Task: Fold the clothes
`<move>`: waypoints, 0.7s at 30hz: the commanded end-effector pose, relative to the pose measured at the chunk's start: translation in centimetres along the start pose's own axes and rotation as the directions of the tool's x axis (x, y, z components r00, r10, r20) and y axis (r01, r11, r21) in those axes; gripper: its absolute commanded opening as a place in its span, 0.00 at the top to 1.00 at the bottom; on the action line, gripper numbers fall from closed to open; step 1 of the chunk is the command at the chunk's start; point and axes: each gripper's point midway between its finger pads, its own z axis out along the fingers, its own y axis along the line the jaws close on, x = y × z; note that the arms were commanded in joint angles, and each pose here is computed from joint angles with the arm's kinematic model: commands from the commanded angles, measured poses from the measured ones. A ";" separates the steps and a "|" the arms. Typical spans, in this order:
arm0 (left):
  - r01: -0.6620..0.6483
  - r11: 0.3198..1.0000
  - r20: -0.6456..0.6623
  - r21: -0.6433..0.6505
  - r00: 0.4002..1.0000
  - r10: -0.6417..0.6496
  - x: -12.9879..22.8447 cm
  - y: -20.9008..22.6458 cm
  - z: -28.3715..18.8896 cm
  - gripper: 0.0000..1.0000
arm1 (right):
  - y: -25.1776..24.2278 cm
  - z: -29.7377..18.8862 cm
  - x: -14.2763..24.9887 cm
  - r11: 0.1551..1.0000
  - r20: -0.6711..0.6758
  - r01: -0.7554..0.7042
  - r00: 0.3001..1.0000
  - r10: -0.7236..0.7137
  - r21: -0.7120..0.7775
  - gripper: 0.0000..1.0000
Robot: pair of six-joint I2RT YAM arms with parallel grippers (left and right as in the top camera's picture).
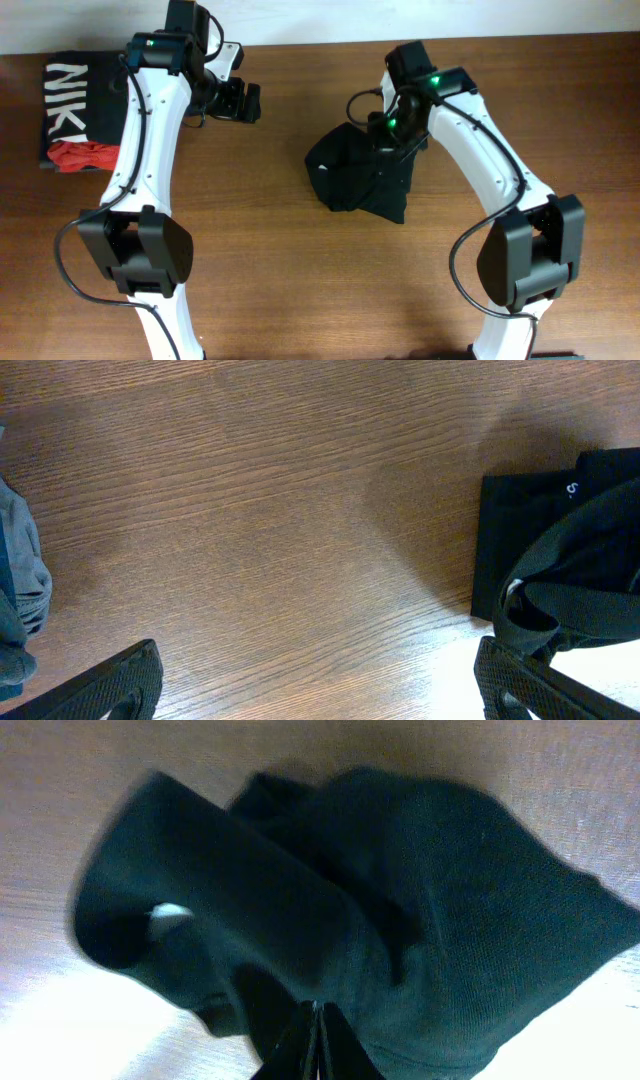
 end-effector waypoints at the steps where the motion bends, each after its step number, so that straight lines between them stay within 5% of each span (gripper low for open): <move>1: -0.025 1.000 0.025 -0.009 0.999 0.025 -0.3 -0.1 -1.1 0.01 | -0.9 2.9 0.2 1.000 0.025 -0.012 1.000 0.012 0.008 0.94; 11: -0.024 1.000 0.024 -0.009 0.999 0.025 -0.2 -0.1 -1.1 0.01 | 0.7 9.5 -2.2 0.993 0.187 0.028 0.982 -0.007 -0.113 0.83; 13: -0.024 1.000 0.020 -0.008 1.000 0.024 -0.1 -0.1 -1.1 0.01 | 1.2 8.4 -3.1 0.988 0.203 0.033 0.979 -0.002 -0.151 0.75; 15: -0.022 1.000 0.011 -0.007 1.000 0.022 0.1 -0.1 -1.0 0.01 | 1.9 5.6 -4.7 0.979 0.221 0.044 0.975 0.001 -0.200 0.50; 17: -0.022 1.000 0.005 -0.007 1.000 0.022 0.2 -0.1 -1.0 0.01 | 2.1 2.8 -6.0 0.975 0.236 0.054 0.972 -0.001 -0.217 0.37; 21: -0.020 1.000 -0.003 -0.001 1.000 0.020 0.4 -0.2 -1.0 0.01 | 2.4 -3.9 -7.9 0.976 0.257 0.078 0.966 -0.024 -0.202 0.20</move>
